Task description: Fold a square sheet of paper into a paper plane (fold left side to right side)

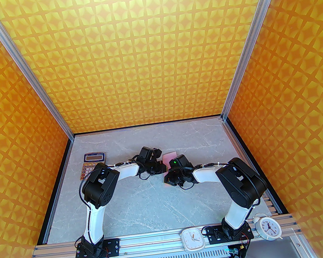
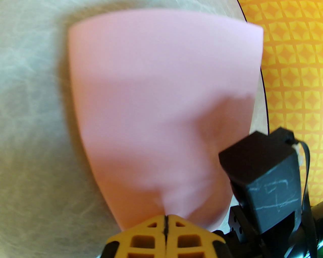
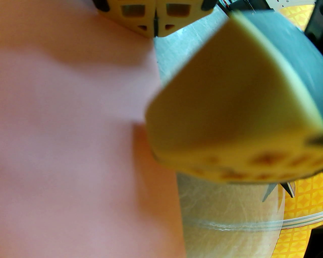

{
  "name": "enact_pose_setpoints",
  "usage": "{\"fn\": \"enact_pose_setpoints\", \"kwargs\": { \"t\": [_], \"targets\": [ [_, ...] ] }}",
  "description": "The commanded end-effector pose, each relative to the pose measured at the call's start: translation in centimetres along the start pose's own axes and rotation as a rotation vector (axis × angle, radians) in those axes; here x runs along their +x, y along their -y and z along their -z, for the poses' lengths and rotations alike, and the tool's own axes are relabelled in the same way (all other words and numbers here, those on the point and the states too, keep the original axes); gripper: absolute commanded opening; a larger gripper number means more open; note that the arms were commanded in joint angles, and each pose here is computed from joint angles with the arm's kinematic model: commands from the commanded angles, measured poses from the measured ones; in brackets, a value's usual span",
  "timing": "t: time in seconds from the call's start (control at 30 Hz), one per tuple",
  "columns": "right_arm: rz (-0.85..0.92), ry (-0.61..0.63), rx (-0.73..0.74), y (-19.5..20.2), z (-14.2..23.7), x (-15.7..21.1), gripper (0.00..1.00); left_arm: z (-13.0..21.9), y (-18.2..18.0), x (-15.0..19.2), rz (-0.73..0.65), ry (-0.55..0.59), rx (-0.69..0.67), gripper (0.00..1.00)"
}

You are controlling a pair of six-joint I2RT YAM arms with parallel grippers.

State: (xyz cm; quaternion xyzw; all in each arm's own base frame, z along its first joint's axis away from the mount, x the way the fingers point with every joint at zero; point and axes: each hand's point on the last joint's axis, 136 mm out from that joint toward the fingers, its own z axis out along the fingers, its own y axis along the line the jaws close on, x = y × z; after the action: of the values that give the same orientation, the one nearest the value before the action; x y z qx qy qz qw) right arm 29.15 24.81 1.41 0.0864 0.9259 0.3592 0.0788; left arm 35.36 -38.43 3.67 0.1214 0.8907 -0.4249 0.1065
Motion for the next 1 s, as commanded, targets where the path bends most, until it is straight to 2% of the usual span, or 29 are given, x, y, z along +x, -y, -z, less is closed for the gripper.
{"fn": "enact_pose_setpoints", "kwargs": {
  "t": [0.0,0.2,0.97],
  "targets": [
    [-0.076,-0.081,0.146,4.5,-0.8,2.7,0.00,-1.1,-2.2,1.4,-0.005,-0.036,-0.051,0.00],
    [-0.087,-0.116,0.166,5.5,-0.7,3.9,0.00,-1.6,-4.7,1.0,-0.014,-0.035,-0.153,0.00],
    [-0.088,-0.180,0.189,6.9,-0.8,5.8,0.00,-0.9,-6.9,-6.7,0.004,0.078,-0.174,0.01]
  ]
}}
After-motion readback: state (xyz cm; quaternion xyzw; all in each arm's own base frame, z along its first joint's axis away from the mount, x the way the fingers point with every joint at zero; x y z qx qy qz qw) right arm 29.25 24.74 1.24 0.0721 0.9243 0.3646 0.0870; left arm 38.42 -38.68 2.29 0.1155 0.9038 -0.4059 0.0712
